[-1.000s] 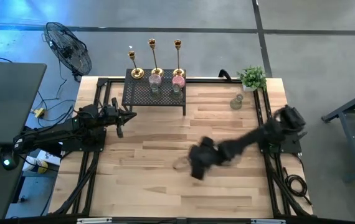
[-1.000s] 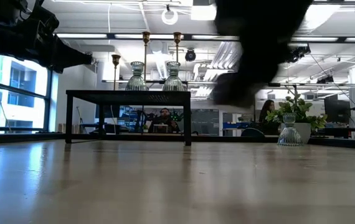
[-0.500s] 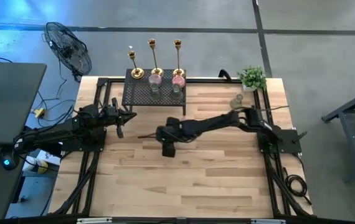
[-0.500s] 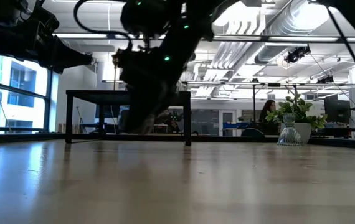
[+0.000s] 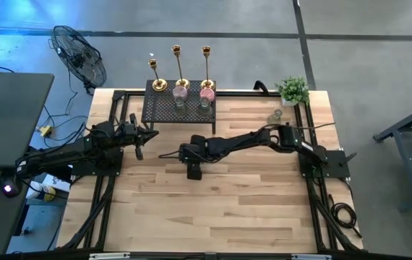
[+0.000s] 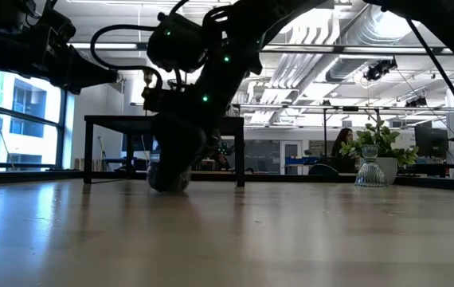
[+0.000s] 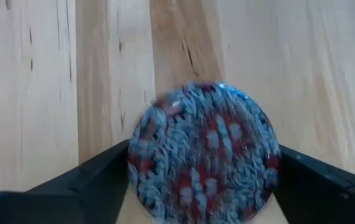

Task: Pick & Place candle stick holders
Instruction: Put the red patterned scented candle on the shelf

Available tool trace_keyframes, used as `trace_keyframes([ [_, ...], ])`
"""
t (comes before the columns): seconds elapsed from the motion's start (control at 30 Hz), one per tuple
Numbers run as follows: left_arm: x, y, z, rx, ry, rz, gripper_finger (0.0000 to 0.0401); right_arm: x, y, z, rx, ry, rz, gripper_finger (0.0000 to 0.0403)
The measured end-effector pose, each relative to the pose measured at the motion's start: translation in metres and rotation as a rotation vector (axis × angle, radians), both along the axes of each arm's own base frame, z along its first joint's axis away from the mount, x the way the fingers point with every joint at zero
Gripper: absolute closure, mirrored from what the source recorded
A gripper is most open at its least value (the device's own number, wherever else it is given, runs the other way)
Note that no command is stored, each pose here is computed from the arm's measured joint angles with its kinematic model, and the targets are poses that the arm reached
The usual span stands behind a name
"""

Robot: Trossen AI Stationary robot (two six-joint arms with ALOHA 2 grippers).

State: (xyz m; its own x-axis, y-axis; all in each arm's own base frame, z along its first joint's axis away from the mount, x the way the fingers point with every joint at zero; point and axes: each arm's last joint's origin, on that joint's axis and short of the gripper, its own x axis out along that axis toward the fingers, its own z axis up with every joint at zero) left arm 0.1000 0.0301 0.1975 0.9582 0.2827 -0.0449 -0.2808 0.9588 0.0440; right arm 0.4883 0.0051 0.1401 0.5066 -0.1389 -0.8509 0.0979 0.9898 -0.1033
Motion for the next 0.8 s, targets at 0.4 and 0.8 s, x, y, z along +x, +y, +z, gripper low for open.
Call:
trace_keyframes([
  [0.4,0.0,0.0,-0.007,-0.019,0.074,-0.001,0.0397,-0.004,0.005,0.019,-0.036,-0.018,0.048,0.0024],
  [0.8,0.011,0.002,-0.023,-0.122,0.22,-0.009,0.0397,-0.076,0.051,0.055,-0.115,-0.322,0.117,0.018],
])
